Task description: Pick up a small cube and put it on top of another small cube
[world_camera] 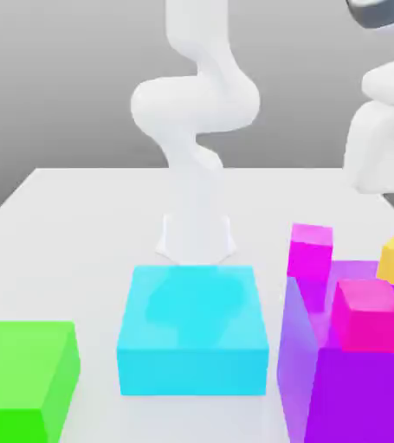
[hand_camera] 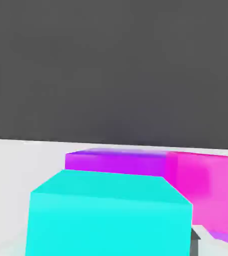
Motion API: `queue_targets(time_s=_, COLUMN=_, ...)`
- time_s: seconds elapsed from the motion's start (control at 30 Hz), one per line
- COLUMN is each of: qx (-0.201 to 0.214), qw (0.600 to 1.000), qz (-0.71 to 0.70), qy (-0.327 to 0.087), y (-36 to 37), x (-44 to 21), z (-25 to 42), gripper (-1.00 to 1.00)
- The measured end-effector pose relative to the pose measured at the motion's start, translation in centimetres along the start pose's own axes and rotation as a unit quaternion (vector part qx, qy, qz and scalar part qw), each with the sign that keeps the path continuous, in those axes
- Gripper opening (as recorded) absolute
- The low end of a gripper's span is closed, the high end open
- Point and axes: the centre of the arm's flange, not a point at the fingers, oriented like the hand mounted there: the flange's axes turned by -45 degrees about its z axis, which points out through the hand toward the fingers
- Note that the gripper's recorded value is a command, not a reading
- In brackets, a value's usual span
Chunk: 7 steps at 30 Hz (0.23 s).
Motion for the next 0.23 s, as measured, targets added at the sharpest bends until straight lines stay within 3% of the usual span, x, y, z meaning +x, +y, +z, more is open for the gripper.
queue_targets(time_s=0.1, qx=-0.005, qw=0.999, qz=0.039, qy=-0.004, y=4.2, x=1.4, z=3.7, gripper=-1.00)
queue_targets(time_s=0.13, qx=-0.005, qw=1.000, qz=0.028, qy=-0.005, y=3.0, x=0.9, z=4.8, gripper=1.00)
queue_targets(time_s=0.23, qx=-0.005, qw=1.000, qz=0.012, qy=-0.005, y=1.4, x=0.3, z=4.8, gripper=1.00)
